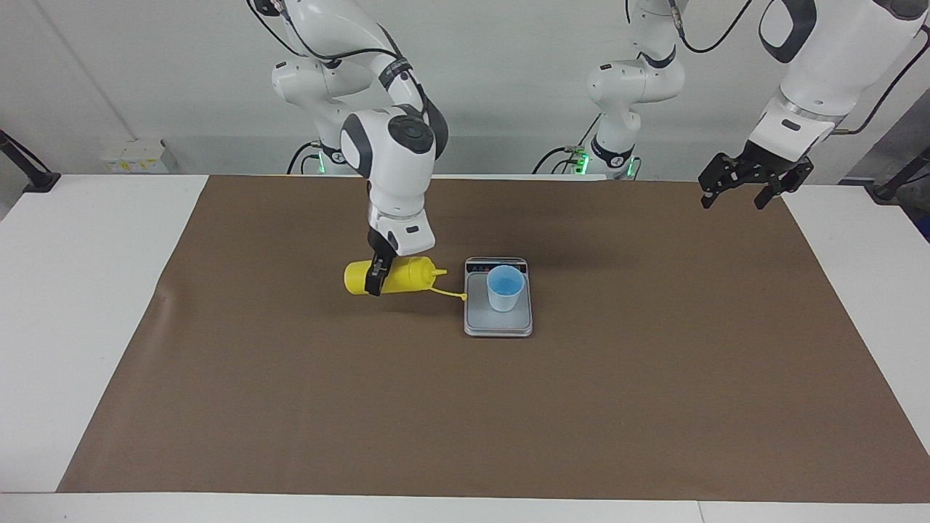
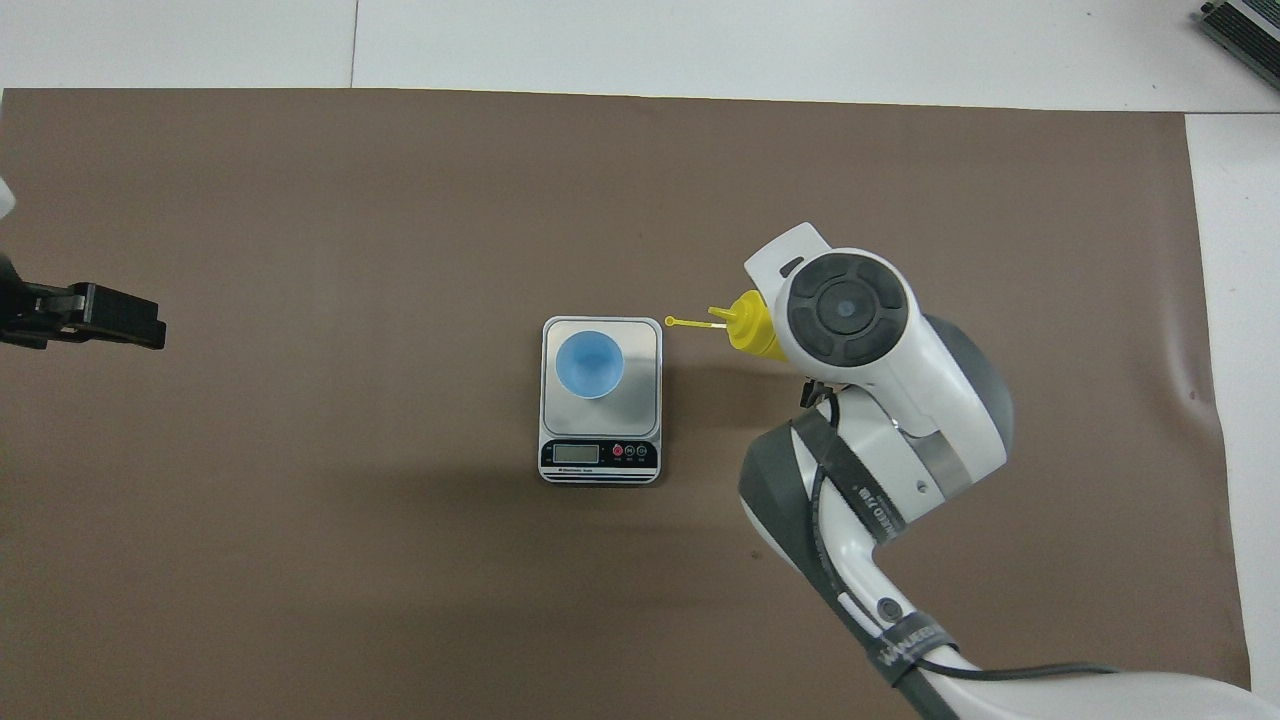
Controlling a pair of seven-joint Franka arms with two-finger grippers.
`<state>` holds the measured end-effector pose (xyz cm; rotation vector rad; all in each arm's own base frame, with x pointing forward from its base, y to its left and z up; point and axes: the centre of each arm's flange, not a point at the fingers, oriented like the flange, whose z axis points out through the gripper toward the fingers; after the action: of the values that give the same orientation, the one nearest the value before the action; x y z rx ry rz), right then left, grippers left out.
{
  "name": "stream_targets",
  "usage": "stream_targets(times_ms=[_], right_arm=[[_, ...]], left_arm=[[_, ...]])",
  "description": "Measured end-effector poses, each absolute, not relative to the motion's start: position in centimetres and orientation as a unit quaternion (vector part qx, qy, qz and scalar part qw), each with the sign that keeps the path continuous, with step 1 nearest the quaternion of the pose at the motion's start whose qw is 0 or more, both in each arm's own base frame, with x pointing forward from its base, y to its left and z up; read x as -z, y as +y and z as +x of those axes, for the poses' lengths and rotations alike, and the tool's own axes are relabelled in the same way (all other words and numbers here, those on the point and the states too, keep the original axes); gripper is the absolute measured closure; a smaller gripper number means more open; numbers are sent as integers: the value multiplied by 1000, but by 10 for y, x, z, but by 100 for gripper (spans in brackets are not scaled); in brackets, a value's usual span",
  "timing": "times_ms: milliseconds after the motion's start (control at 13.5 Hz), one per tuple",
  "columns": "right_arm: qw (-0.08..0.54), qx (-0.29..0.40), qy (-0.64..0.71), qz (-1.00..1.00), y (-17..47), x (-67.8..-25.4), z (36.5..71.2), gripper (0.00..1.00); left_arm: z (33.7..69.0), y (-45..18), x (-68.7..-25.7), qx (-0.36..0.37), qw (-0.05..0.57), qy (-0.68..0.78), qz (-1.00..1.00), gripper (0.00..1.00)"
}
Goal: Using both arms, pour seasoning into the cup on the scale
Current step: 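Turn the bottle upright and lower it with the right gripper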
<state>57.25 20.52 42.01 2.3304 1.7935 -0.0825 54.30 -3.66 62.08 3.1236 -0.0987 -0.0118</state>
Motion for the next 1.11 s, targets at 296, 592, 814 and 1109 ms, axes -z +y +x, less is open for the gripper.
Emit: stream_targets(times_ms=[296,592,814,1109], right_arm=[[20,2,596,803,163,-416,585,39],[-71,-57,594,799,108,-400,595,39],[-101,-96,591,795,88,-388,593,39],[-151,-164,569,791,52,-363,573,39]], left_arm=[[543,-37,-621,4,8,-32,999,0],[543,-37,-621,4,8,-32,999,0],[543,-37,-621,4,8,-32,999,0],[543,-37,-621,4,8,-32,999,0]])
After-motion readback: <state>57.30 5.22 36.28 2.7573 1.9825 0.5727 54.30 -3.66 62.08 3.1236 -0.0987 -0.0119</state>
